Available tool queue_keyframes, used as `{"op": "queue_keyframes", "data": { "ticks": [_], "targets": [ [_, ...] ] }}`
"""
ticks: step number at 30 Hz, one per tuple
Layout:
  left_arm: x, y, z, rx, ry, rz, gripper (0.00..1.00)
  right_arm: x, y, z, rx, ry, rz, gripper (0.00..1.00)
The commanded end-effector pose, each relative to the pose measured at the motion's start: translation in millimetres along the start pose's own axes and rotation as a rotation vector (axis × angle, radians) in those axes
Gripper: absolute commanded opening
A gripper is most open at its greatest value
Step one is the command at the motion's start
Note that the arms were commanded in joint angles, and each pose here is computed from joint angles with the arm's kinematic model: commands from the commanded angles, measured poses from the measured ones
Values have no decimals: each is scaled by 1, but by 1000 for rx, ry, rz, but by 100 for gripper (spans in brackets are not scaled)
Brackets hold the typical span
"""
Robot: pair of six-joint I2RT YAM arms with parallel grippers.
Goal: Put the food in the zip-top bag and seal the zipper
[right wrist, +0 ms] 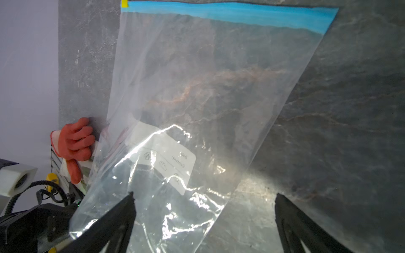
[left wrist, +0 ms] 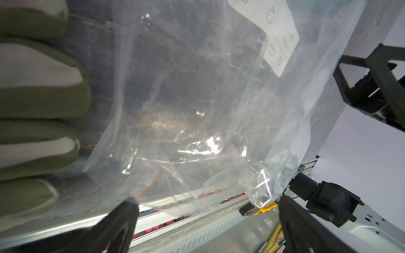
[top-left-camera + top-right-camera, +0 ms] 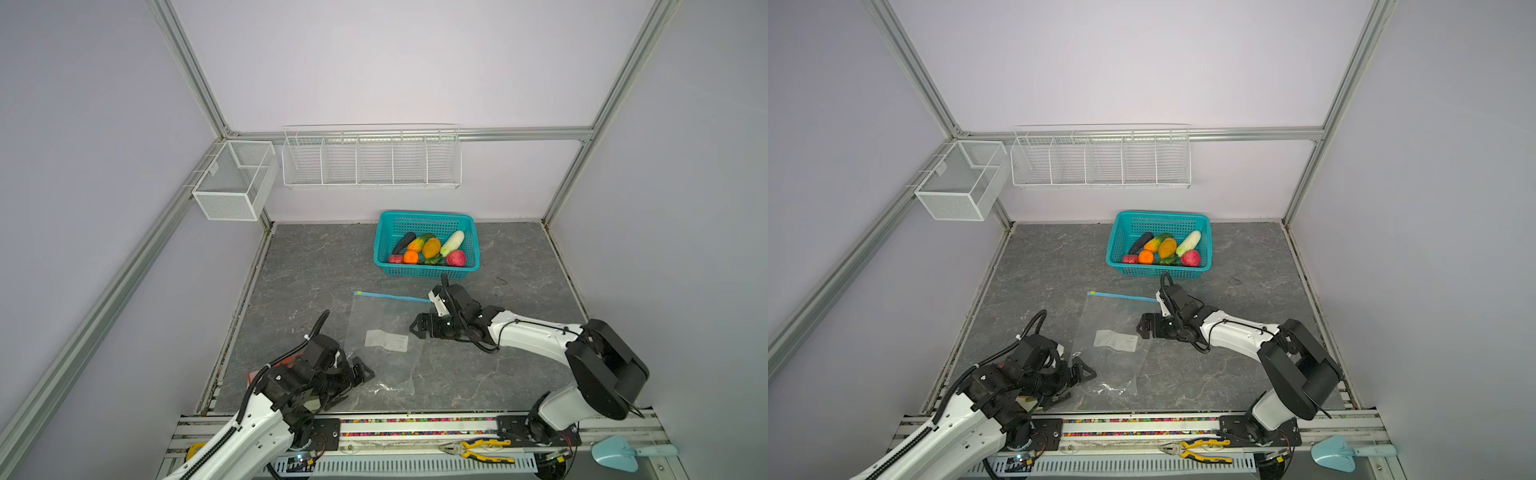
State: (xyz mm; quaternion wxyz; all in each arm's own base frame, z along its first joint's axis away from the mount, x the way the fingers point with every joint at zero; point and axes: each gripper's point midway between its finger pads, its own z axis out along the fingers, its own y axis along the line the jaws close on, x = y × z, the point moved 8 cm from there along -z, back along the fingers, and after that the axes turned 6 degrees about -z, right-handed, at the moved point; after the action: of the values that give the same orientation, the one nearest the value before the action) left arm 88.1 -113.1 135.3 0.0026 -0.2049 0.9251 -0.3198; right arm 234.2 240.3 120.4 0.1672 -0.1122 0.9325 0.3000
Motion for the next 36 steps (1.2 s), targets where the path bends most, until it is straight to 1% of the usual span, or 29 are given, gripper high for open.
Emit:
{"op": "queue_keyframes", "data": {
  "ticks": [1, 6, 8, 9, 14, 19, 23, 29, 32, 34, 36],
  "targets": [
    [-10, -16, 5, 59, -49, 65, 100, -12, 6, 4, -86, -28, -11, 97],
    [-24, -24, 15, 82, -121, 83, 100, -14, 3, 15, -145, -15, 6, 85],
    [-27, -27, 14, 91, -138, 99, 100, -13, 2, 17, -161, -7, 9, 79],
    [-30, -25, 17, 66, -134, 92, 100, -12, 1, 17, -166, -2, 11, 76],
    [-47, -26, 13, 66, -167, 81, 97, -2, -3, 16, -175, 14, 16, 65],
    [-67, -40, 8, 66, -199, 113, 96, 17, -8, 14, -158, 46, 23, 56],
    [-82, -47, 7, 33, -219, 130, 95, 32, -6, 9, -133, 58, 17, 55],
    [-100, -50, 1, -32, -286, 151, 94, 53, 3, 13, -93, 79, -6, 54],
    [-110, -48, -1, -68, -336, 149, 91, 56, 6, 11, -97, 68, -5, 54],
    [-116, -51, 1, -68, -361, 143, 87, 57, 8, 4, -91, 51, -16, 54],
    [-122, -54, 4, -64, -365, 136, 83, 56, 7, -5, -68, 29, -27, 56]
  ]
}}
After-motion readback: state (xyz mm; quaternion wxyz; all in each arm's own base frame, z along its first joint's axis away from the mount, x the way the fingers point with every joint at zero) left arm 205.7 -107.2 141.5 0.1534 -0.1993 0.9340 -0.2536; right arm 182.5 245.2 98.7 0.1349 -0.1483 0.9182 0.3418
